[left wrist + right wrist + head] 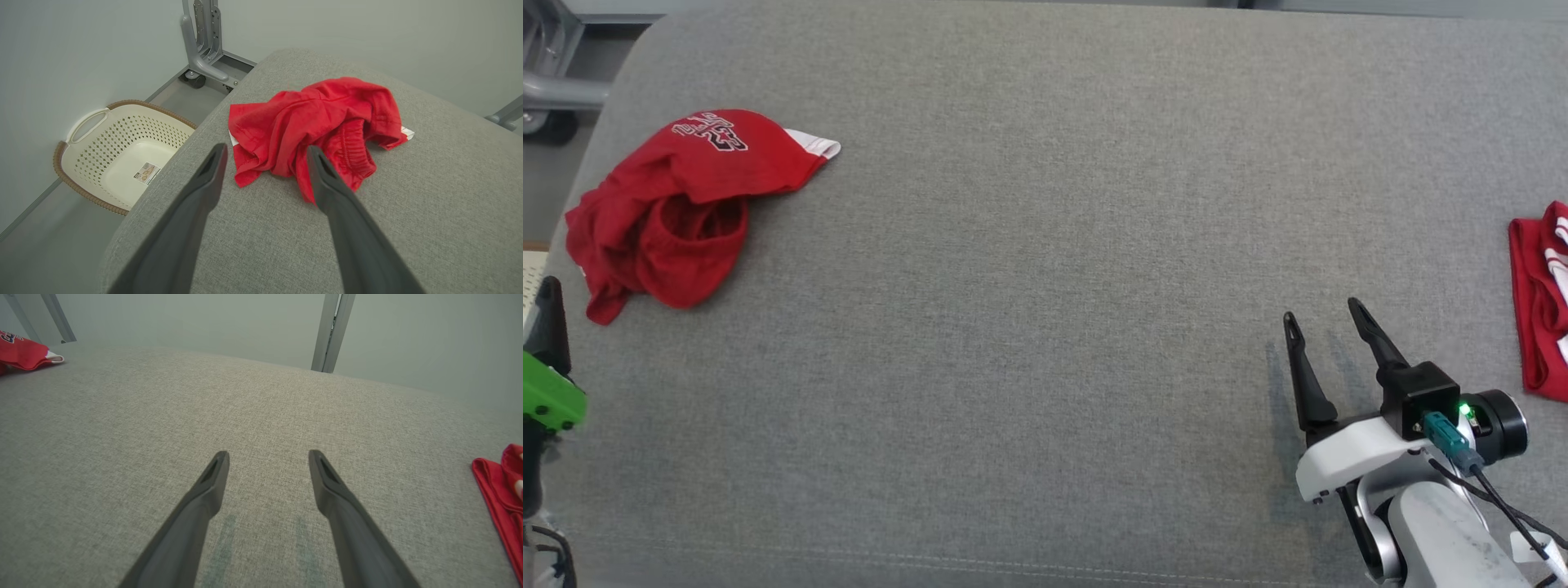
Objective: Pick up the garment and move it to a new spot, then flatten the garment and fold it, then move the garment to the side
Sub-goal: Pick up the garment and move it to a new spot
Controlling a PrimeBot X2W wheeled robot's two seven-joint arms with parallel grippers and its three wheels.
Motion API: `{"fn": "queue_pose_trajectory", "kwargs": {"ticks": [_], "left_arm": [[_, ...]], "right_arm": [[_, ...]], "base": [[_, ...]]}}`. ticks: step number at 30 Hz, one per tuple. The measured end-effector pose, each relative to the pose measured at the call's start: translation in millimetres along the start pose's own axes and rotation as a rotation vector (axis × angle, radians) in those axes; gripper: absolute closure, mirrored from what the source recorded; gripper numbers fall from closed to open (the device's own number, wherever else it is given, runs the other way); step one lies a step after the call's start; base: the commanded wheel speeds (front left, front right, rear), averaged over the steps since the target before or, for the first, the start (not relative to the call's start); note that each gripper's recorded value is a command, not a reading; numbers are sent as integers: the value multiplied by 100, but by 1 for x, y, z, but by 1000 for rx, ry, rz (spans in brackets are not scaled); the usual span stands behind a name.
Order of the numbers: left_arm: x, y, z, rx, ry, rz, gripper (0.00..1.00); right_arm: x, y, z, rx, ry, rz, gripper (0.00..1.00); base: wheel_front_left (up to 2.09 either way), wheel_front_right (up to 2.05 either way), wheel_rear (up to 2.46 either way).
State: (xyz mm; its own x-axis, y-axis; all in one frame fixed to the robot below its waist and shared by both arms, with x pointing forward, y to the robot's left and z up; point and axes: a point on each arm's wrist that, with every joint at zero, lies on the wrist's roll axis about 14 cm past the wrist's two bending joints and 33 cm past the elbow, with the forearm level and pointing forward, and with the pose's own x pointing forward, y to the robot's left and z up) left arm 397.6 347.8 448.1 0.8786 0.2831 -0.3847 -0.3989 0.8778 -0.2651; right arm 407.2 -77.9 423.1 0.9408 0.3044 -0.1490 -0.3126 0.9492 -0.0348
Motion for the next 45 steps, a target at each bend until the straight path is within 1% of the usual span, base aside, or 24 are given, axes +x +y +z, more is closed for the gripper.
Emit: {"fn": "queue_pose_trajectory", "kwargs": {"ticks": [2,5,12,16,21,22,23,26,29,31,36,39,42,44,45], "left_arm": [[10,3,-4,21,39,12,0],[28,3,-1,12,60,22,0],[67,-14,-15,-15,124,12,0],[89,-26,-31,-19,172,-3,0],[113,-34,-56,-31,235,-4,0],[117,-34,-62,-30,249,0,42],[120,-34,-68,-31,264,5,100],[126,-38,-85,-21,295,-15,100],[134,-52,-83,-5,276,-60,100],[137,-68,-77,33,256,-115,100],[132,-115,-52,121,177,-288,100],[122,-156,-31,178,110,-429,100],[104,-201,-14,188,55,-561,100],[88,-228,-6,171,36,-639,100],[88,-228,-6,171,36,-639,100]], "right_arm": [[3,-2,-3,3,5,-6,0],[6,-8,-9,13,16,-23,0],[18,-23,-18,26,28,-66,0],[28,-37,-22,25,28,-99,0],[41,-53,-31,14,32,-132,0],[44,-55,-33,13,34,-135,0],[47,-56,-35,13,38,-137,0],[50,-60,-43,15,51,-145,0],[50,-63,-46,16,56,-156,0],[49,-63,-47,15,60,-159,0],[46,-62,-45,16,68,-162,0],[43,-59,-42,23,70,-163,0],[39,-56,-38,30,67,-164,0],[37,-56,-32,32,55,-167,0],[37,-56,-32,32,55,-167,0]], "base": [[0,0,0],[0,0,0],[0,0,0],[0,0,0],[0,0,0],[0,0,0],[0,0,0],[0,0,0],[0,0,0],[0,0,0],[0,0,0],[0,0,0],[0,0,0],[0,0,0],[0,0,0]]}}
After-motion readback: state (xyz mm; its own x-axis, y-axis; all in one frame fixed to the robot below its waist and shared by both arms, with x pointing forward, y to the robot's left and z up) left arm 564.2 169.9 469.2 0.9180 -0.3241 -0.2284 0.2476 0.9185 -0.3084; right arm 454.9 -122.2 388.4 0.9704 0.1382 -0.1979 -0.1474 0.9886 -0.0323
